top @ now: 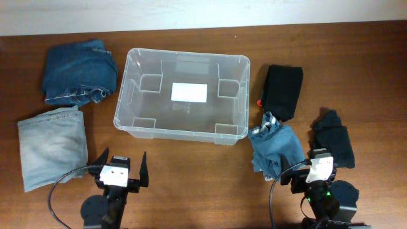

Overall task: Pack container
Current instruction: 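Move the left gripper down toward the folded light-grey jeans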

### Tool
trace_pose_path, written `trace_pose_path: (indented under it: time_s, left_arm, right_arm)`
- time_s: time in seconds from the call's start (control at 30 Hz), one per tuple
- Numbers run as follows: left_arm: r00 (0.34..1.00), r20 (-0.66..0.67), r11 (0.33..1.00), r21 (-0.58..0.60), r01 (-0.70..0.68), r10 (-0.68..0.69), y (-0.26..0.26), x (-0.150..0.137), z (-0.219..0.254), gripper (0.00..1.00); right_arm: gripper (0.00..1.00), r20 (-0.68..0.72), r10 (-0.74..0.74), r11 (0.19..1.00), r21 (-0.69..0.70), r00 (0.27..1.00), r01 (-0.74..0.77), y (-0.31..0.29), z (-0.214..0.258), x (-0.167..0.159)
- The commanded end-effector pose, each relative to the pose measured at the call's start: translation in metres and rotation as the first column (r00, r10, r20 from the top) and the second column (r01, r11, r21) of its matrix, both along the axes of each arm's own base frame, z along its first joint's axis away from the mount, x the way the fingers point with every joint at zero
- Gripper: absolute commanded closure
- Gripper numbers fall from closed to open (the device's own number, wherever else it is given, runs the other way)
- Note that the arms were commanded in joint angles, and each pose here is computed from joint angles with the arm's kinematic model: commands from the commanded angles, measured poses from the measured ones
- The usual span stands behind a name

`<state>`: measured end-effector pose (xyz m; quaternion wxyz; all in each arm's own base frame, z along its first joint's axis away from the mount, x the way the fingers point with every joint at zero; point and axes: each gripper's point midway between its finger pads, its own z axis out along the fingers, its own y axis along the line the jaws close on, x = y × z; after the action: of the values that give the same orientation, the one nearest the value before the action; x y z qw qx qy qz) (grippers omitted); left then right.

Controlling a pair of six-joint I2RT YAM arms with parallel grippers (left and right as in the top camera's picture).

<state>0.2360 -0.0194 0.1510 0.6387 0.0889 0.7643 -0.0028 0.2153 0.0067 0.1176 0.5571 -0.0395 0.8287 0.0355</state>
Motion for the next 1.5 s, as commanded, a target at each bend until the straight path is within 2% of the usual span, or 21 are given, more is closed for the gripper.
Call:
trace_pose_path:
  time_s: [0.0,0.6,0.8,0.97,1.0,1.1,1.2,1.33,1.4,1.47]
  left_arm:
    - [1.0,0.005,1.0,0.016,0.004,-0.004,0.0,0.0,-0.002,0.0]
    - [1.0,0.006,1.0,0.014,0.01,-0.01,-0.001,0.0,-0.001,0.0]
    - [0.995,0.096,0.999,0.02,-0.044,0.042,0.008,0.004,0.02,0.0]
    - [0.985,0.161,0.996,-0.071,-0.057,0.068,0.01,0.003,0.046,0.0]
    - [0.979,0.161,0.985,-0.14,-0.106,0.128,0.018,0.002,0.059,0.0]
    - [0.967,0.157,0.971,-0.164,-0.173,0.198,0.03,0.004,0.083,0.0]
    - [0.972,0.073,0.967,-0.144,-0.212,0.224,0.035,0.024,0.109,0.0]
    - [0.954,-0.162,0.958,-0.093,-0.27,0.253,0.045,0.075,0.136,0.0]
    - [0.947,-0.239,0.967,-0.089,-0.241,0.214,0.043,0.1,0.151,0.0]
    - [0.953,-0.295,0.985,-0.127,-0.114,0.073,0.022,0.131,0.18,0.0]
  right_arm:
    - [0.02,0.001,-0.008,1.0,0.008,1.0,0.008,-0.001,-0.001,0.0]
    - [0.02,0.001,-0.008,1.0,0.008,1.0,0.008,-0.001,-0.001,0.0]
    - [0.02,0.001,-0.008,1.0,0.008,1.0,0.008,-0.001,-0.001,0.0]
    - [0.02,0.001,-0.008,1.0,0.008,1.0,0.008,-0.001,-0.001,0.0]
    - [0.02,0.001,-0.008,1.0,0.008,1.0,0.008,-0.001,-0.001,0.0]
    - [0.02,0.001,-0.008,1.0,0.008,1.0,0.008,-0.001,-0.001,0.0]
    - [0.02,0.001,-0.008,1.0,0.008,1.0,0.008,-0.001,-0.001,0.0]
    - [0.02,0.001,-0.008,1.0,0.008,1.0,0.008,-0.001,-0.001,0.0]
    - [0.02,0.001,-0.008,1.0,0.008,1.0,0.008,-0.001,-0.001,0.0]
    - [0.02,0.001,-0.008,1.0,0.008,1.0,0.008,-0.001,-0.001,0.0]
